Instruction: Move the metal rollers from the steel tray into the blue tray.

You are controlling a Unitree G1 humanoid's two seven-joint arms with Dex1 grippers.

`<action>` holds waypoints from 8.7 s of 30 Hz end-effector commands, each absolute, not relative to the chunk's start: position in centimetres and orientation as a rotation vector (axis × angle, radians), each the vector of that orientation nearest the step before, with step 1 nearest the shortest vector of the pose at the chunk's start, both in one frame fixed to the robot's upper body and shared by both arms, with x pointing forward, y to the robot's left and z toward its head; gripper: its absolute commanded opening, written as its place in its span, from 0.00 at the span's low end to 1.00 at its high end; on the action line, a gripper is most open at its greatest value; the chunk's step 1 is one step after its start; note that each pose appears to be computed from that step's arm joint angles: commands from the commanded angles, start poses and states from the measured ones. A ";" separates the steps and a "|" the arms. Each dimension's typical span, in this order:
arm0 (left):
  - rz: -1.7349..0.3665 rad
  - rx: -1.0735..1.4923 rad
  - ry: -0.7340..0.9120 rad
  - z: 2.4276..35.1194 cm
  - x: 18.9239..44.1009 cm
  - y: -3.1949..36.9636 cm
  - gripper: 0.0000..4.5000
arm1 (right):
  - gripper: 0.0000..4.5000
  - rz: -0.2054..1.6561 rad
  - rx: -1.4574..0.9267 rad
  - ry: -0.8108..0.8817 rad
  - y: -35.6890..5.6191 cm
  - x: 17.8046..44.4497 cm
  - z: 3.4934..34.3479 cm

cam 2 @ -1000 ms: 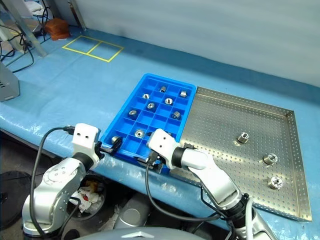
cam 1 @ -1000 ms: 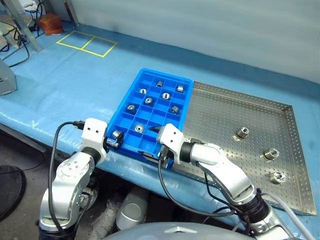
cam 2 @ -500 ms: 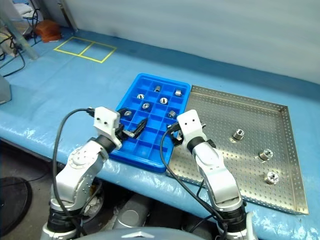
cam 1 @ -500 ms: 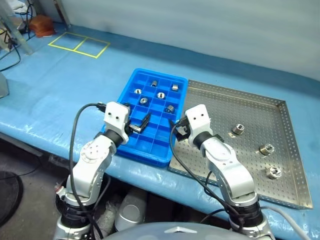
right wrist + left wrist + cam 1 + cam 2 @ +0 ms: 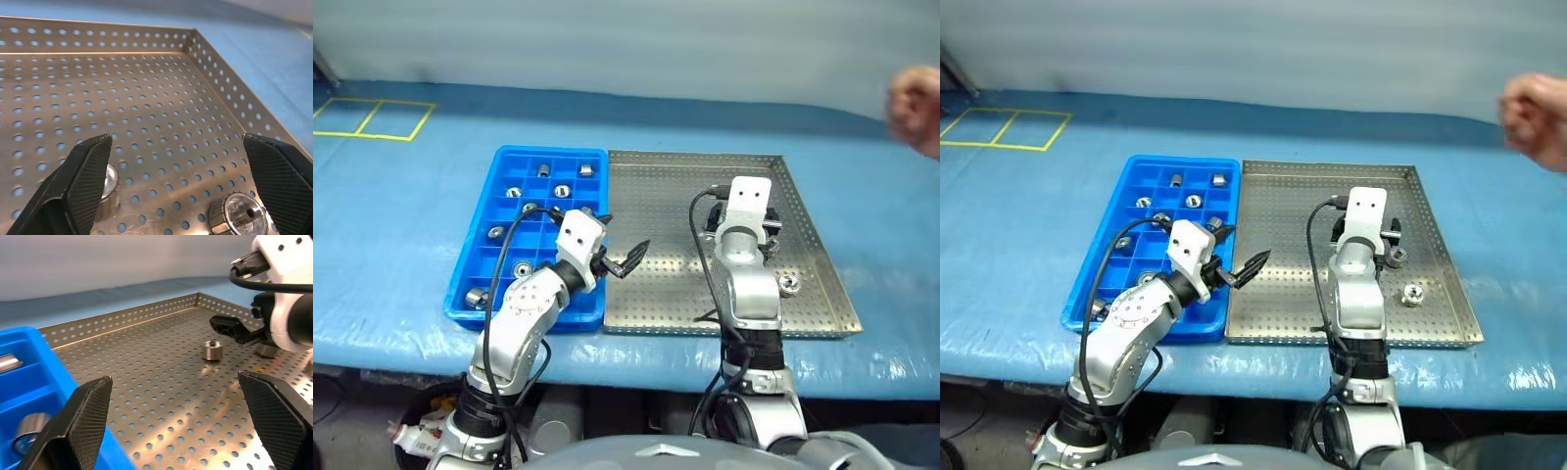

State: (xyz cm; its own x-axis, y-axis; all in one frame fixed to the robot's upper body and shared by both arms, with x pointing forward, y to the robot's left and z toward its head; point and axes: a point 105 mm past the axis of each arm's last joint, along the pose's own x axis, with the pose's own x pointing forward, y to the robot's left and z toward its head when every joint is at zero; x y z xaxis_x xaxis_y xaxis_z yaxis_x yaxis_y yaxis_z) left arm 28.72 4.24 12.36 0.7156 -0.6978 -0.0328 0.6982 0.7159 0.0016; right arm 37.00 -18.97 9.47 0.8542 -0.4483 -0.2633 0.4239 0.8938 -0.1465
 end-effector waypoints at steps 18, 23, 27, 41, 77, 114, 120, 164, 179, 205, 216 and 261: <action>-0.817 0.022 0.014 12.2 27.3 3.8 0.99 | 1.00 -0.192 0.098 0.212 -15.1 38.9 9.4; -0.824 0.014 0.021 12.0 27.2 3.7 0.99 | 1.00 -0.167 0.099 0.226 -14.8 39.2 9.0; -0.833 0.008 0.024 11.8 27.1 3.3 0.99 | 1.00 -0.187 0.096 0.284 -15.2 39.4 7.5; -0.839 0.009 0.026 11.8 26.8 3.1 1.00 | 0.37 -0.158 0.069 0.309 -14.8 39.2 6.1; -0.349 0.087 -0.025 12.8 26.2 13.8 1.00 | 0.37 0.749 -0.124 0.058 3.1 34.2 14.5; -0.689 0.052 0.006 12.0 27.6 7.4 1.00 | 1.00 0.114 -0.019 0.070 -13.2 32.7 15.2; -0.750 0.039 0.009 12.0 27.8 6.1 1.00 | 1.00 -0.083 0.005 0.116 -16.3 31.4 14.4; -0.941 0.090 0.093 10.5 25.8 4.7 1.00 | 0.64 -0.652 0.206 0.377 -22.2 36.8 6.3; -0.812 0.049 -0.018 12.2 27.0 6.2 1.00 | 0.38 -0.352 0.050 0.178 -17.8 38.3 12.0; -0.311 0.126 -0.056 13.3 25.1 16.2 1.00 | 0.38 0.720 -0.052 0.057 2.7 33.8 16.2; -0.240 0.124 -0.032 13.2 23.6 17.4 1.00 | 0.38 0.824 -0.039 0.120 4.9 33.2 13.9; -0.921 0.181 -0.052 14.0 29.5 6.2 1.00 | 0.99 0.254 -0.054 0.118 -11.6 28.7 13.8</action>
State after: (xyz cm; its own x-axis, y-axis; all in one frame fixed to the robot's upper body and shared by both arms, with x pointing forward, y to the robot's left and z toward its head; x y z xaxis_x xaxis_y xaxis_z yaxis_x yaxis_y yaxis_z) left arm 29.90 7.56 13.48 0.6670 -0.7432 -0.0516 0.7397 0.6525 0.1645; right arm 29.27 -10.92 12.22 0.9445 0.2731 -0.1825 -0.2825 0.9589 -0.0268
